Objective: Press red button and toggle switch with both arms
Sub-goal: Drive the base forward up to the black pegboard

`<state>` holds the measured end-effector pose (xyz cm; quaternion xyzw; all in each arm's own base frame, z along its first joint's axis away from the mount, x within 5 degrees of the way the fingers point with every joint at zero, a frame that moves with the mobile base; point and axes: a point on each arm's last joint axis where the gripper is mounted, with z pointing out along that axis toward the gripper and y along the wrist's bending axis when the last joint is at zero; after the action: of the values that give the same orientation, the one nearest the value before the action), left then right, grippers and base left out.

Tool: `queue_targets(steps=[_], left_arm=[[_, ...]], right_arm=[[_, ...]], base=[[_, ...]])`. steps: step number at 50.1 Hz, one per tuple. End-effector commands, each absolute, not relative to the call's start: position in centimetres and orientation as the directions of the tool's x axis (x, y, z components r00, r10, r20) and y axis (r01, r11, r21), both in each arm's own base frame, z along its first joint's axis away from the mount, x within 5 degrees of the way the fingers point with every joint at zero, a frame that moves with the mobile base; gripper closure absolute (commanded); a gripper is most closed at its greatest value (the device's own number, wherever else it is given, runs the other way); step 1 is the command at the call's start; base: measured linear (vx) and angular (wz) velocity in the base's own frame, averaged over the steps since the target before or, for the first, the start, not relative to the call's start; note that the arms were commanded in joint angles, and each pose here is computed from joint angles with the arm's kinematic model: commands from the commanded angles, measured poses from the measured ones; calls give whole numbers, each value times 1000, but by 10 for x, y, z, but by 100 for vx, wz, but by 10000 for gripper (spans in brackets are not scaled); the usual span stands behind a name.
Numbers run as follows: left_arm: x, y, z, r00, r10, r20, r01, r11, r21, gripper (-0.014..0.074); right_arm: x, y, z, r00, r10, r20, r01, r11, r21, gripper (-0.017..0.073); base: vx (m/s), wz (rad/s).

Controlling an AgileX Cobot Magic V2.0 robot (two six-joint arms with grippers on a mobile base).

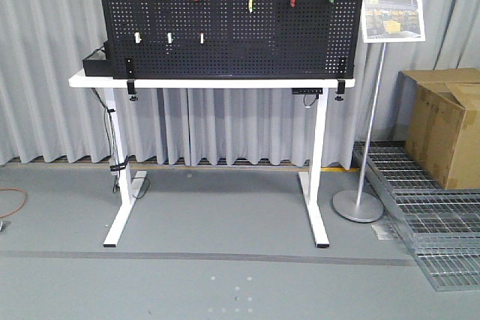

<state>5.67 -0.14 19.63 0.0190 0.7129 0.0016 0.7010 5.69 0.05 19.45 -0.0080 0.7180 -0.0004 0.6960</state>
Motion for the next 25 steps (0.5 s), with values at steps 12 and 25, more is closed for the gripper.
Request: queue_targets(steps=[12, 25], left_arm=[[58, -1, 193, 34, 14, -999, 23, 1000, 15, 592], [58, -1, 193, 34, 14, -999, 23, 1000, 15, 592]], right_arm=[[56, 0, 199, 52, -17, -998, -6, 1000, -18, 562], [56, 0, 199, 52, -17, -998, -6, 1000, -18, 562]], base=[[0, 0], [0, -1]])
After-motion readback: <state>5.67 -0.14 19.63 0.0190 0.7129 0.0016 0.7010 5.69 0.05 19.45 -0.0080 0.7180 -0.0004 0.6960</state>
